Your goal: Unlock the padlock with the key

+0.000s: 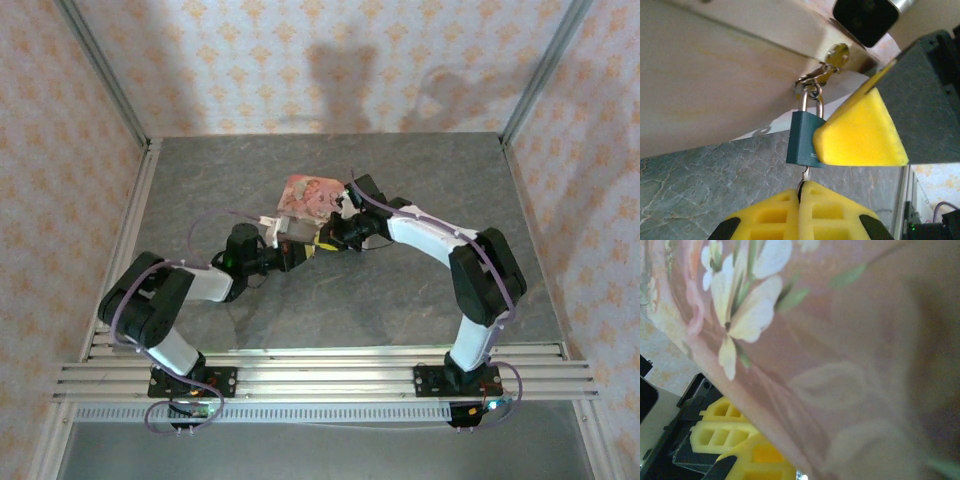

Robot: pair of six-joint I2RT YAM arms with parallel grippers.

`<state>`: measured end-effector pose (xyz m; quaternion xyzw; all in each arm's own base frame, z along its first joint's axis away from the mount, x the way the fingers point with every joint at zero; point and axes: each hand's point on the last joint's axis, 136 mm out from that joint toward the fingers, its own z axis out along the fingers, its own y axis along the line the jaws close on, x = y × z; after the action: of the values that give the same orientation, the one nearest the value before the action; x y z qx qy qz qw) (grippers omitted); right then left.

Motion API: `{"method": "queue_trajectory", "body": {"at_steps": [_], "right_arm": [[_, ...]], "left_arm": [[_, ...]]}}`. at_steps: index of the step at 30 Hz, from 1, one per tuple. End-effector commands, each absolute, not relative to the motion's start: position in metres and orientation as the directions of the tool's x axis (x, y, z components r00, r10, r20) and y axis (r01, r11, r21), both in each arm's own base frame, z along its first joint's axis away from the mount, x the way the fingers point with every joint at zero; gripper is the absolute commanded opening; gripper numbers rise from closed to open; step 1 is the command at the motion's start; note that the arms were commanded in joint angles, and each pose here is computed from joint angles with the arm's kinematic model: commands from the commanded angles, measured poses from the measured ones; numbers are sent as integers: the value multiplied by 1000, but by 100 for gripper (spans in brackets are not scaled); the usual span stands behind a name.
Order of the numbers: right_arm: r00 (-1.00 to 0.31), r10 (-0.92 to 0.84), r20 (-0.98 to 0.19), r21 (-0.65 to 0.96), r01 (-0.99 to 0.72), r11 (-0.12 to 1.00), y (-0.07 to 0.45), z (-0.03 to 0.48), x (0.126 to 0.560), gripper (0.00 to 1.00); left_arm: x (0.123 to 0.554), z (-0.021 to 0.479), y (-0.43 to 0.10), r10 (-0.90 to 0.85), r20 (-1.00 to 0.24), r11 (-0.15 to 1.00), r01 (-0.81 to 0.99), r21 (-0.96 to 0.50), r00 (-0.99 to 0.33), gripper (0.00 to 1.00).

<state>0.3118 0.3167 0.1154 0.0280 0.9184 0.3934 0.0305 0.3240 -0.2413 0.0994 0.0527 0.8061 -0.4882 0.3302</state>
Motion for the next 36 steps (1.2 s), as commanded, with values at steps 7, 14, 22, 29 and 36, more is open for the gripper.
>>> {"method": "queue_trajectory", "body": {"at_steps": [7, 14, 22, 29, 36], "right_arm": [[-989, -30, 143, 737, 86, 671, 329, 92, 258, 0], [-994, 16, 104, 796, 93, 598, 336, 68, 264, 0], [-993, 72, 96, 813, 119, 571, 333, 41, 263, 0], [-987, 150, 54, 769, 137, 624, 321, 44, 272, 0], [-967, 250, -41, 721, 145, 678, 302, 69, 280, 0]], "left_arm": [[356, 163, -245, -404, -667, 432, 512, -743, -626, 0], [349, 133, -244, -407, -597, 423, 437, -794, -692, 0], [351, 96, -244, -400, -536, 449, 350, -822, -744, 0], [349, 77, -239, -380, -533, 497, 319, -807, -756, 0], [347, 67, -235, -382, -532, 517, 303, -801, -755, 0]]}}
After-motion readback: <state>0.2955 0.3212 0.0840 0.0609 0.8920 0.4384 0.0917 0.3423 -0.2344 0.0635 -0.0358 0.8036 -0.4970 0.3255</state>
